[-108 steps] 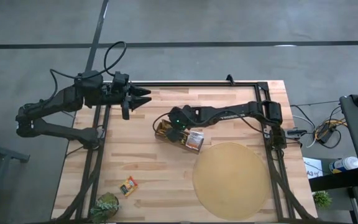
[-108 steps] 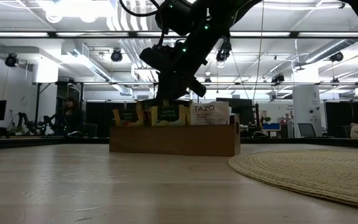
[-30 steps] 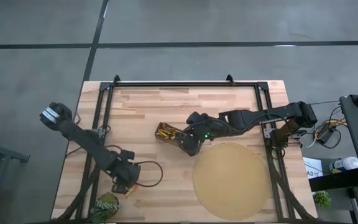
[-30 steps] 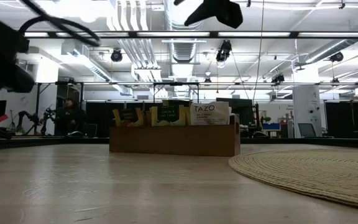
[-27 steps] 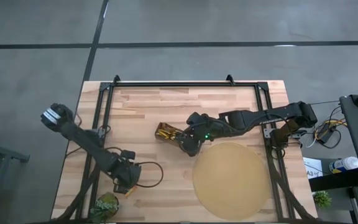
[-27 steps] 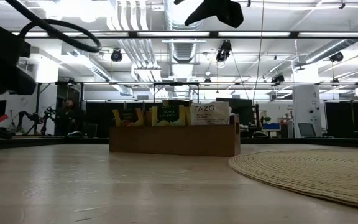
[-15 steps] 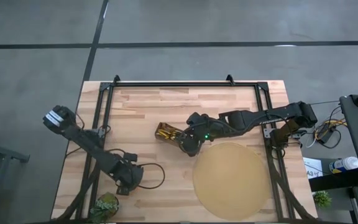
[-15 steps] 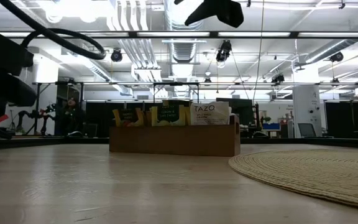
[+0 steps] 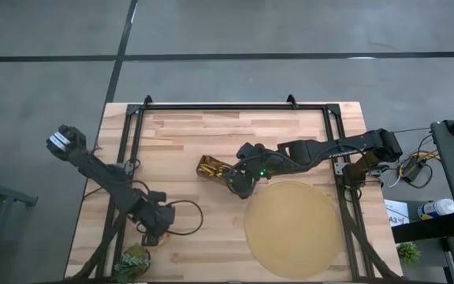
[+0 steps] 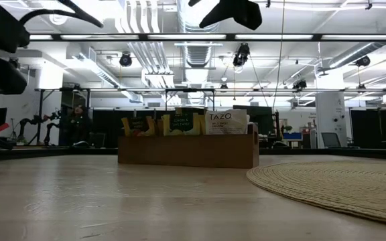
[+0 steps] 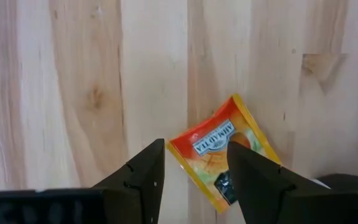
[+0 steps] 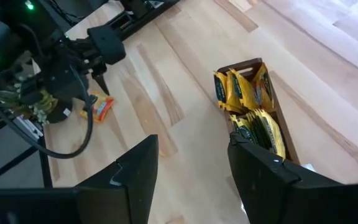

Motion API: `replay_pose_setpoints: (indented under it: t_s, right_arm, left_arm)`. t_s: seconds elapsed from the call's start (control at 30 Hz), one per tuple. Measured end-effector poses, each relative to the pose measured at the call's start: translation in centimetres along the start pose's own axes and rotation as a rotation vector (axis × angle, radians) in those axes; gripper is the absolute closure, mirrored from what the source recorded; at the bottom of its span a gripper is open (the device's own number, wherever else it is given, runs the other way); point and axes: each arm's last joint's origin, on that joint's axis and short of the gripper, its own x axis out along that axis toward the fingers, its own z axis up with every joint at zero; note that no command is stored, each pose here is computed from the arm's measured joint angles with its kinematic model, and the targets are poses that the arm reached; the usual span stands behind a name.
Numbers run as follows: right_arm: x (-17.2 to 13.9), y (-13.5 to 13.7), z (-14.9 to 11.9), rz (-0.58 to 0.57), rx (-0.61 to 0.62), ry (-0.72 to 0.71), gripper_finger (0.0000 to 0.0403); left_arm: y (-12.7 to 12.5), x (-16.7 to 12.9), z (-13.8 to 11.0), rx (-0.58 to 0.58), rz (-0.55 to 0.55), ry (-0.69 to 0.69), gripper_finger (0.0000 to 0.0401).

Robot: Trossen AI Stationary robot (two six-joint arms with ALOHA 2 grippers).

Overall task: Pick & Place Tea
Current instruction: Put the orange tea bag into the left section of the wooden organizer

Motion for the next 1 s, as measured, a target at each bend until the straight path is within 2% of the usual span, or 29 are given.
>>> replay_pose_setpoints:
  t_s: [0.27,0.6,1.0]
  right_arm:
    - [0.0,0.0,0.0,-0.002,-0.014,-0.002,0.0211]
    - [0.0,0.0,0.0,-0.003,-0.014,-0.003,0.0211]
    - [0.0,-0.1,0.1,-0.023,-0.018,-0.019,0.0211]
  left_arm:
    - [-0.6,0.5,-0.4,0.031,0.011,0.02,0.0234]
    - [-0.5,2.4,-0.3,0.057,0.099,0.03,0.0234]
    - [-0.4,3.7,-0.8,0.054,0.05,0.039,0.0234]
